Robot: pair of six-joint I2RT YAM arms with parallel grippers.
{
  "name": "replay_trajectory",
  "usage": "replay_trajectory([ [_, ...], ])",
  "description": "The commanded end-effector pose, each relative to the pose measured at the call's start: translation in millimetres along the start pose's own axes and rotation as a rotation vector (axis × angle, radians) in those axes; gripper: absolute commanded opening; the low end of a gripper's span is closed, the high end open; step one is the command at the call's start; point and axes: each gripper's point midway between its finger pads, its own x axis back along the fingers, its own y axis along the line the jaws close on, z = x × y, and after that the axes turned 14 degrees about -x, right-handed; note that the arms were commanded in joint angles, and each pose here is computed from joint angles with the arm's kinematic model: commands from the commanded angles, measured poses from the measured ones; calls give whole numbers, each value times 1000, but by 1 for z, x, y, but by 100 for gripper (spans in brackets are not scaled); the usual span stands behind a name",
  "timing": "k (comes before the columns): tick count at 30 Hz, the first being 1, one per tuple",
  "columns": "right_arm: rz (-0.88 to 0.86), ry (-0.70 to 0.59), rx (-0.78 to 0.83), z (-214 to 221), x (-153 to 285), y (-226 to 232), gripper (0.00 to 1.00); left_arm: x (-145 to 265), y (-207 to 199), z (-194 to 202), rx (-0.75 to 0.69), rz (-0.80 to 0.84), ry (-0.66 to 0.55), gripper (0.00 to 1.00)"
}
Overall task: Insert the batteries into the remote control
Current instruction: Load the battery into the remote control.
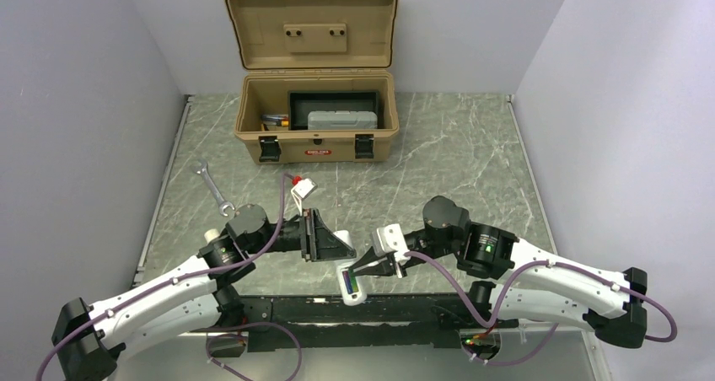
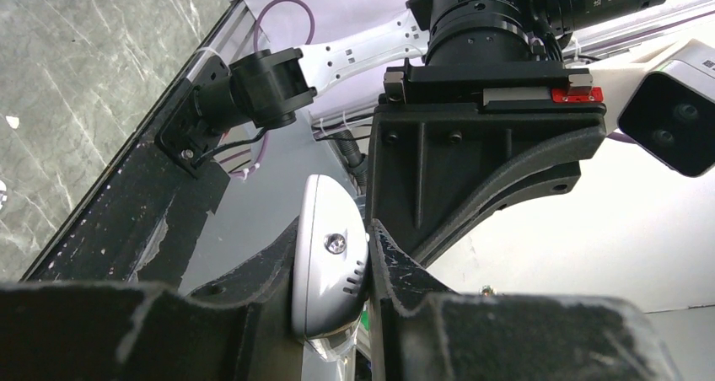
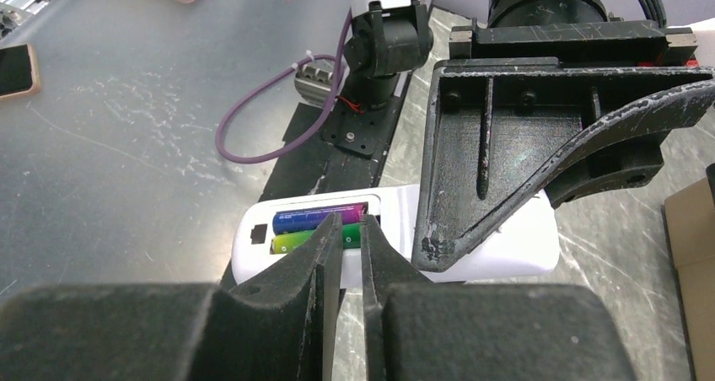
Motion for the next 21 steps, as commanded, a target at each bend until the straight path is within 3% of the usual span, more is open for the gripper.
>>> replay_trajectory([
  [1, -75, 47, -62, 16, 3, 19, 14, 4, -27, -29, -51, 79, -130, 0],
  [21, -86, 83, -97, 26, 1, 20, 13, 4, -28, -32, -51, 81, -142, 0],
])
